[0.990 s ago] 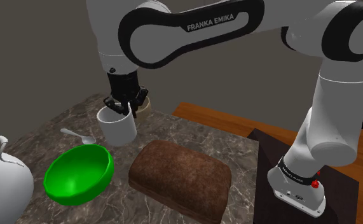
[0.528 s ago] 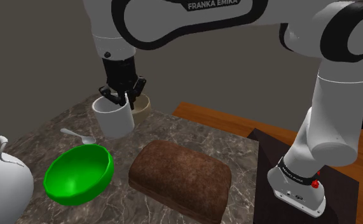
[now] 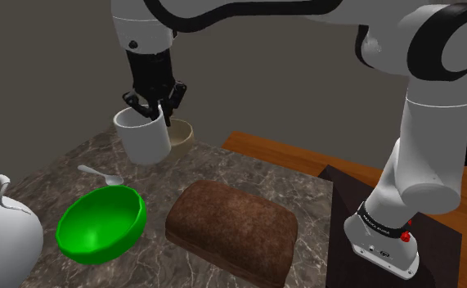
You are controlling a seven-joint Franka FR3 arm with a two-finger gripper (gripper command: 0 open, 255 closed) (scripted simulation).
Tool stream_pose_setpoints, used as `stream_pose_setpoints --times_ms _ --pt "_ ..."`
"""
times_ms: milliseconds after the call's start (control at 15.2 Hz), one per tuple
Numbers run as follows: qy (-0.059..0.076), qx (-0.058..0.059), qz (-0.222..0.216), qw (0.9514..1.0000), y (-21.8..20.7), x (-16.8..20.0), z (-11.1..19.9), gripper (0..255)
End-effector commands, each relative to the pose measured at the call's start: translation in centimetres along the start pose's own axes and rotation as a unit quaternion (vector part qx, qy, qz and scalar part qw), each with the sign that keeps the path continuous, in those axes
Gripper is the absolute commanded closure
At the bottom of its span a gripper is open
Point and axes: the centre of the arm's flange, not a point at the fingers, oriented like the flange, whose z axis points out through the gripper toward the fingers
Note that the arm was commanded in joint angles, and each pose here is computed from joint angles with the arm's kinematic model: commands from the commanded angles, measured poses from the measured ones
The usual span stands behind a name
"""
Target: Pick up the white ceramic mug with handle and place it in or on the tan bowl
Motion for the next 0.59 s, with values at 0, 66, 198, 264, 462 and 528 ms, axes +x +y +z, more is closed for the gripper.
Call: stream_pose_setpoints --times_ms 0,66,198,264,462,528 --pt "0.0 0.0 0.0 1.0 1.1 1.7 -0.3 255" --pt "0.0 0.0 0.0 1.0 1.9 2.8 -0.4 255" --pt "0.0 0.0 0.0 1.0 3.4 5.0 -0.5 255" --pt "0.0 0.0 0.0 1.0 4.1 6.1 -0.6 255" --pt "0.0 0.0 0.0 1.0 6.3 9.3 -0.9 255" --pt "0.0 0.0 0.0 1.0 7.1 10.4 -1.0 255"
